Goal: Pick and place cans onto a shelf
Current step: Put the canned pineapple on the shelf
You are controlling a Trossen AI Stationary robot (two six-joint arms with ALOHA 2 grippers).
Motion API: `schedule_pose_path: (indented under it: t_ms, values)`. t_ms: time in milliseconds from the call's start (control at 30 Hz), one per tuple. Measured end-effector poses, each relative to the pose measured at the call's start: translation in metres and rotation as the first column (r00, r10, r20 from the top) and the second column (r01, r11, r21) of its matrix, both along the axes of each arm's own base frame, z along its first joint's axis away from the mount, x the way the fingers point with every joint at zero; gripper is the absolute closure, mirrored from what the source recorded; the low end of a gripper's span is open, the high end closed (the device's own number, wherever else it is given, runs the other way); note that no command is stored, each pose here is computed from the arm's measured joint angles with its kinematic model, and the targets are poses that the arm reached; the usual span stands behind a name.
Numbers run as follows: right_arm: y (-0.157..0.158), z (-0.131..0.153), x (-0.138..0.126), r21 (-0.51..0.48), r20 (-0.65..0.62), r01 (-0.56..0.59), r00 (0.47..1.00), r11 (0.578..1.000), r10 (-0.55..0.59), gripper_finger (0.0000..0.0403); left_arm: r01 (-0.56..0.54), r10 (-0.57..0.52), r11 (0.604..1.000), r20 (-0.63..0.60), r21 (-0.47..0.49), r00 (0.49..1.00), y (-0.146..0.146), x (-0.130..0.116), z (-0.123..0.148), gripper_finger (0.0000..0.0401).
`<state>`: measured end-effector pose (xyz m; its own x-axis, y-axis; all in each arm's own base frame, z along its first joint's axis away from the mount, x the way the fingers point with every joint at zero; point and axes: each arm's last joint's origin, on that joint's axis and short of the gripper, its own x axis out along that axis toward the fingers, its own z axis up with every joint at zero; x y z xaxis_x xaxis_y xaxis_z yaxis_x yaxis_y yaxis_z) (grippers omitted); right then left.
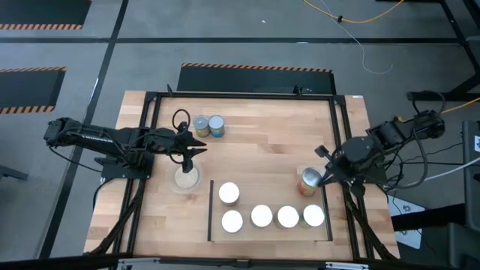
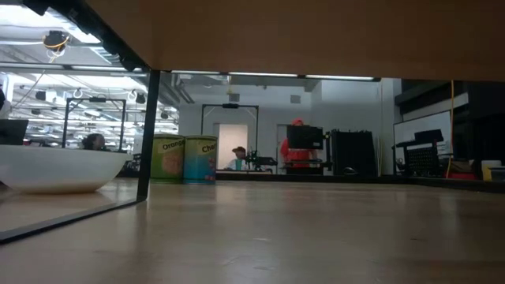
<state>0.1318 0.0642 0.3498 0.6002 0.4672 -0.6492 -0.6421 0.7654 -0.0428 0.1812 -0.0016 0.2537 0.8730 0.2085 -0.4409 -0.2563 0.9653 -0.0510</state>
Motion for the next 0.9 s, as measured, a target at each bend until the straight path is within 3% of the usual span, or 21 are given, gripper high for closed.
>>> schedule_pose_path:
  t_ms: [467, 900]
  values:
    - [0.009, -0.008, -0.001, -0.016, 0.007, -0.108, 0.994, 0.994, 0.108, 0.0403, -0.027, 0.027, 1.0, 0.005, -0.013, 1.0, 0.001, 0.0, 0.0, 0.0317]
    - [0.015, -0.013, 0.011, -0.028, -0.014, -0.11, 0.994, 0.994, 0.11, 0.0403, -0.031, 0.031, 0.999, 0.004, -0.01, 1.0, 0.001, 0.0, 0.0, 0.0317]
